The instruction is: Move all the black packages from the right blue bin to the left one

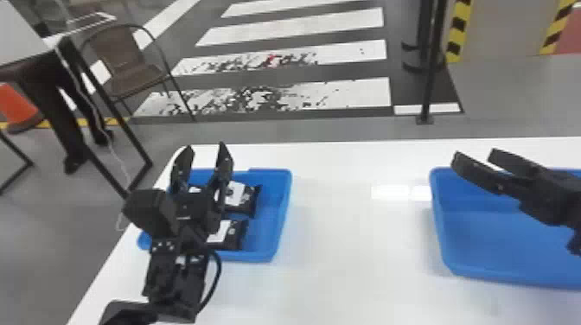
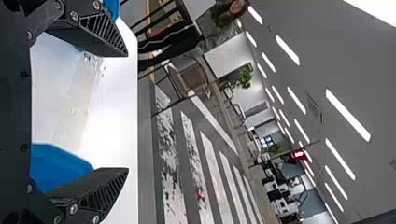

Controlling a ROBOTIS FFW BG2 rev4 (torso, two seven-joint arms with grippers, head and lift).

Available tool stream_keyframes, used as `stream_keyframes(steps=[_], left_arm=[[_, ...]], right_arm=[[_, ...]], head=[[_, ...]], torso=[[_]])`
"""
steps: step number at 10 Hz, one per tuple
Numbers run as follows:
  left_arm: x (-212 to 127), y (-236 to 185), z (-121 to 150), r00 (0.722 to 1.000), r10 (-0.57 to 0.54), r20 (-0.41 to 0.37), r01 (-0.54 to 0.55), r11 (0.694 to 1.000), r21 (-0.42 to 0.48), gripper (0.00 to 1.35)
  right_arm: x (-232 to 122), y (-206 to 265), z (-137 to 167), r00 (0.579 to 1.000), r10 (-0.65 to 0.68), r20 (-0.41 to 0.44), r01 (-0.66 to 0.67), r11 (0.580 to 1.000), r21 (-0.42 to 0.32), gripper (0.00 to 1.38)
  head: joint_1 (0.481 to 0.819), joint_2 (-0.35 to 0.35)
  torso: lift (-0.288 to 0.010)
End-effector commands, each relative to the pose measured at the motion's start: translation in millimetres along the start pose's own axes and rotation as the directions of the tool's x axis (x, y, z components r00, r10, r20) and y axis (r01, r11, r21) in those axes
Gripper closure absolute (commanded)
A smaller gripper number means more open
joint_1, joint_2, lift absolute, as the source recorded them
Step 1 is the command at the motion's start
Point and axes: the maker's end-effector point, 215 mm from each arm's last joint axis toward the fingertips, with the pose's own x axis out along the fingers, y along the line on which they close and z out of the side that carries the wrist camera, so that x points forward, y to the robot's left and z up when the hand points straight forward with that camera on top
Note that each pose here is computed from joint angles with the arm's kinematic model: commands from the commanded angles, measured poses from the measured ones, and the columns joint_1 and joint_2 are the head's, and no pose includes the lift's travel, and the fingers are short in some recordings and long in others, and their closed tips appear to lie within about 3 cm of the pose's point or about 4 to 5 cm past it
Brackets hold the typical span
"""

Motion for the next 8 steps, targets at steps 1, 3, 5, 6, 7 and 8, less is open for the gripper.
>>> stream_keyframes(steps=[1, 3, 5, 6, 7, 8], left_arm=[[-11.7, -25.4, 26.9, 0.994, -0.035, 0.100, 0.047, 0.992, -0.119, 0.13], [-31.1, -53.3, 46.9, 0.982, -0.067, 0.178, 0.105, 0.971, -0.216, 0.13], [-52.7, -76.2, 46.6, 0.978, -0.099, 0.184, 0.141, 0.963, -0.231, 0.13], [-60.6, -82.5, 37.3, 0.981, -0.118, 0.153, 0.147, 0.970, -0.194, 0.13], [-66.6, -91.1, 22.9, 0.986, -0.145, 0.086, 0.157, 0.974, -0.162, 0.13], [-69.8, -98.5, 12.2, 0.986, -0.167, 0.029, 0.169, 0.979, -0.113, 0.13]], right_arm=[[-24.5, -20.3, 4.2, 0.996, -0.086, 0.006, 0.086, 0.994, -0.067, 0.17], [-62.4, -24.4, 24.9, 0.978, -0.199, 0.063, 0.207, 0.962, -0.177, 0.17], [-84.4, -3.8, 45.7, 0.961, -0.227, 0.156, 0.263, 0.927, -0.269, 0.17], [-91.8, 1.5, 49.2, 0.954, -0.230, 0.191, 0.279, 0.913, -0.296, 0.16], [-98.3, 3.0, 46.4, 0.948, -0.226, 0.223, 0.286, 0.913, -0.291, 0.16], [-104.7, 2.6, 38.8, 0.943, -0.243, 0.229, 0.302, 0.911, -0.280, 0.16]], head=[[0.693, 0.227], [0.693, 0.135], [0.693, 0.080], [0.694, 0.058], [0.695, 0.044], [0.695, 0.032]], torso=[[-0.154], [-0.154], [-0.154], [-0.154], [-0.154], [-0.154]])
